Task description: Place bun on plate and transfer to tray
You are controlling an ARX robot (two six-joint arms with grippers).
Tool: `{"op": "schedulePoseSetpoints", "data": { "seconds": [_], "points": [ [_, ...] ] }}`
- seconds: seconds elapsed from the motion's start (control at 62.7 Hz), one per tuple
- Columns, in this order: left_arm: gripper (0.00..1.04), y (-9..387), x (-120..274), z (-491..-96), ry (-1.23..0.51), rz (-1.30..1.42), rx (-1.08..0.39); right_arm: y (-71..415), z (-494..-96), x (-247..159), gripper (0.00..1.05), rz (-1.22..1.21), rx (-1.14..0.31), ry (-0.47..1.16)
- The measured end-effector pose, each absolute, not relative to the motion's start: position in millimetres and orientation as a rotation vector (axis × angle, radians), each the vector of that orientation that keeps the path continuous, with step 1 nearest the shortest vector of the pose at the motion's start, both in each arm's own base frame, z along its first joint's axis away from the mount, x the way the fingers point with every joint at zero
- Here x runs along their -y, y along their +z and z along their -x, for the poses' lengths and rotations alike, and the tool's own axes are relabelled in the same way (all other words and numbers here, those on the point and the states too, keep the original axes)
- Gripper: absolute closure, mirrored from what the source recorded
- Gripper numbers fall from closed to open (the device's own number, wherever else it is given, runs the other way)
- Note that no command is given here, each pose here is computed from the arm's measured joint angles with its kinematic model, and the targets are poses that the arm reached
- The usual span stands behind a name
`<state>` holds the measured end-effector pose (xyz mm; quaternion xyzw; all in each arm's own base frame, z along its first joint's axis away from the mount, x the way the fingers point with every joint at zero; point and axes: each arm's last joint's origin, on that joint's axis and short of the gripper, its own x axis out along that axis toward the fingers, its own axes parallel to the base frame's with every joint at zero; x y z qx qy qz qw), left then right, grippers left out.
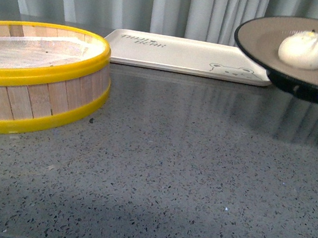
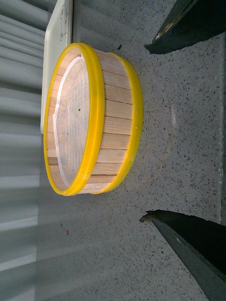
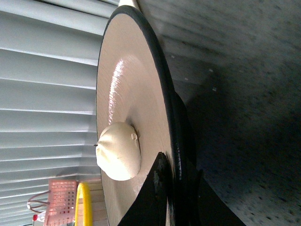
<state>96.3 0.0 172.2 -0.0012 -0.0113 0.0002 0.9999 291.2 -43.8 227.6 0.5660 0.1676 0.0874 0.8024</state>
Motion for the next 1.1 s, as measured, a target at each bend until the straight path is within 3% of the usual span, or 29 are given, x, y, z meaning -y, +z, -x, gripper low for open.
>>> {"op": "schedulePoseSetpoints", "data": {
  "seconds": [0.383,0.75,1.101],
  "points": [
    [0.07,172.2,0.0,-96.3,0.0,0.002,0.023,261.3,-376.1,44.4,1.02,-1.269,-0.316,0.212],
    [0.07,172.2,0.0,-96.3,0.0,0.002,0.023,271.4,-489.6,15.0,1.02,-1.318,-0.444,0.187],
    [0.07,172.2,0.0,-96.3,0.0,0.002,0.023,260.3,-531.5,-22.1,1.02,-1.287,-0.535,0.223]
  ]
}}
